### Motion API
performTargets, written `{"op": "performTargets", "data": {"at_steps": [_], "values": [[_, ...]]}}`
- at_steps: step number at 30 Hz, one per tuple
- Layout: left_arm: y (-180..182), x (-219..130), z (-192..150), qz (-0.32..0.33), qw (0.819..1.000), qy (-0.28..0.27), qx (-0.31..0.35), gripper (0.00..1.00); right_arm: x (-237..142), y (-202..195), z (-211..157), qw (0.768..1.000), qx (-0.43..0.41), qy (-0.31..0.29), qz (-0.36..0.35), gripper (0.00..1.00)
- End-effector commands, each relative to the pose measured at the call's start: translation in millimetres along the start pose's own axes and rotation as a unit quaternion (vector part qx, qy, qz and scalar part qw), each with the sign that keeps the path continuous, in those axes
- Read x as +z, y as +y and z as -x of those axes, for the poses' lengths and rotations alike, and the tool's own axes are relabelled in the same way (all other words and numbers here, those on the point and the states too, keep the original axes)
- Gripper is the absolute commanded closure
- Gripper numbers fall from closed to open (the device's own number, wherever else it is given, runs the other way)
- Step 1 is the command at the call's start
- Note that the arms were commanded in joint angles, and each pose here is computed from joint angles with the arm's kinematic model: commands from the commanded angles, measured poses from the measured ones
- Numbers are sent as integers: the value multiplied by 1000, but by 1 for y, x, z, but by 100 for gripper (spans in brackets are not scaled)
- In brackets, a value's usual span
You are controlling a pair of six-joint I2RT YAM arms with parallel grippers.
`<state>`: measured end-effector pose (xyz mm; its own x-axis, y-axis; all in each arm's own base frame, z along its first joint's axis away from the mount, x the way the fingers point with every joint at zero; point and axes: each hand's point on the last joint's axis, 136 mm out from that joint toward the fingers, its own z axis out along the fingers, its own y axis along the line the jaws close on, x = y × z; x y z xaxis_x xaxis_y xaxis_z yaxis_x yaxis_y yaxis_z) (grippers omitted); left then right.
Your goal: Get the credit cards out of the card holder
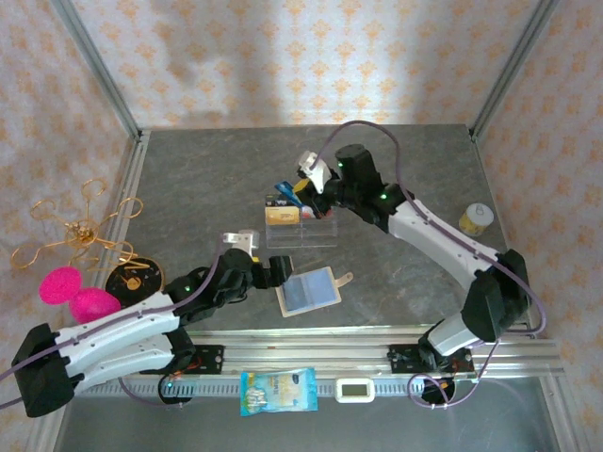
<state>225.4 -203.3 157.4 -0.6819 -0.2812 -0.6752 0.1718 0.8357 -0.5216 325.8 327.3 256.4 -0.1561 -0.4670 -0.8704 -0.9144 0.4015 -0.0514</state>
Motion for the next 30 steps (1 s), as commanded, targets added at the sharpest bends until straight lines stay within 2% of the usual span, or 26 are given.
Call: {"op": "performTargets", "data": {"at_steps": [1, 7, 15, 30], "values": [[-12, -19, 35, -5, 999, -50, -4, 1, 10, 20, -30, 994, -56, 59, 77, 100], [-19, -37, 66, -6, 994, -111, 1, 1, 40, 16, -50, 984, -82, 101, 119, 100], [-21, -47, 82, -21, 987, -162, -5, 1, 69, 9, -66, 973, -105, 137, 156, 100], [-20, -40, 86, -9, 986, -164, 3, 1, 94, -9, -86, 966, -118, 176, 145, 100]]}}
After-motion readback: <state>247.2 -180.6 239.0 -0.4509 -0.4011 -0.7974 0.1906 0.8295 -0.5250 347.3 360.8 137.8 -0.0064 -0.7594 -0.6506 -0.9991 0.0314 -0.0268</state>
